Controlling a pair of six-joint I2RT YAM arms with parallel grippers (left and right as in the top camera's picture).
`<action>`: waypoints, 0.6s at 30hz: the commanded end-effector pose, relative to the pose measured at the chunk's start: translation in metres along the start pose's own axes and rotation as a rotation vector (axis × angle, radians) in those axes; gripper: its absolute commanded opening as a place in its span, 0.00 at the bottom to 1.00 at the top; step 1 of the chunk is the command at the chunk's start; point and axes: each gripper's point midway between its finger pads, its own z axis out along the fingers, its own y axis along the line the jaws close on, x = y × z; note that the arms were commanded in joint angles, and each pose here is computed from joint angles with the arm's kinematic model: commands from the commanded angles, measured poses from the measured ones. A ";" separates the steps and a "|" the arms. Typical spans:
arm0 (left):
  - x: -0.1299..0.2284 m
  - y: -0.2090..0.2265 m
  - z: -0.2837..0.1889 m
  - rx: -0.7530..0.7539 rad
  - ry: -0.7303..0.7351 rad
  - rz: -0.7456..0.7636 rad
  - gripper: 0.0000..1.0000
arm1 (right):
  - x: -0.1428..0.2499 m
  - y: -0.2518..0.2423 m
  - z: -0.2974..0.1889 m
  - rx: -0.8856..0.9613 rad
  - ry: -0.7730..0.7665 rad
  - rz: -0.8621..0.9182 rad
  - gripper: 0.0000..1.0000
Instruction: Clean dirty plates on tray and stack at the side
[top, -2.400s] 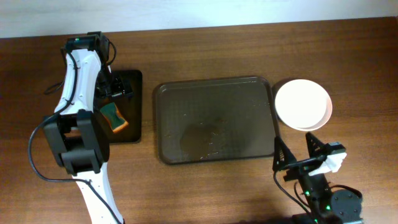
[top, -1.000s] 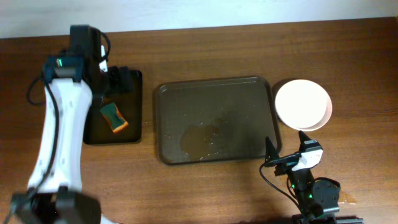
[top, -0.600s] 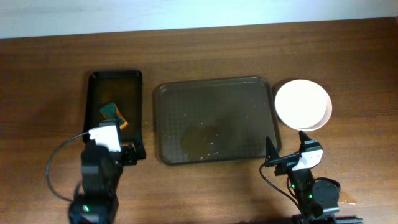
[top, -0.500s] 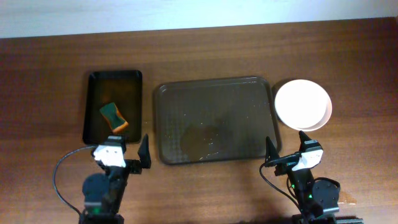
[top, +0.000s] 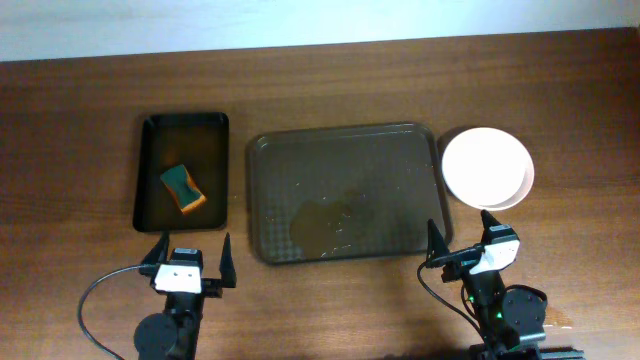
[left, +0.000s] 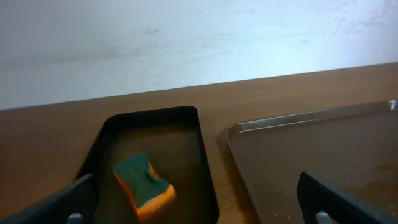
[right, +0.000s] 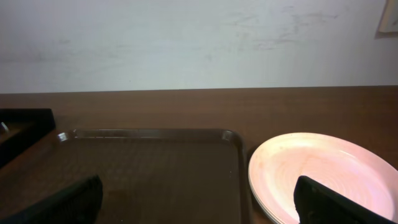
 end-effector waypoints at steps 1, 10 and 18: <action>0.003 0.004 0.000 -0.024 0.006 0.068 1.00 | 0.003 0.001 0.000 -0.002 0.004 -0.007 0.98; 0.003 0.014 -0.001 -0.071 0.005 -0.090 1.00 | 0.003 0.001 0.000 -0.002 0.004 -0.007 0.98; 0.002 0.010 0.000 -0.049 0.002 -0.090 1.00 | 0.003 0.001 0.000 -0.002 0.004 -0.007 0.98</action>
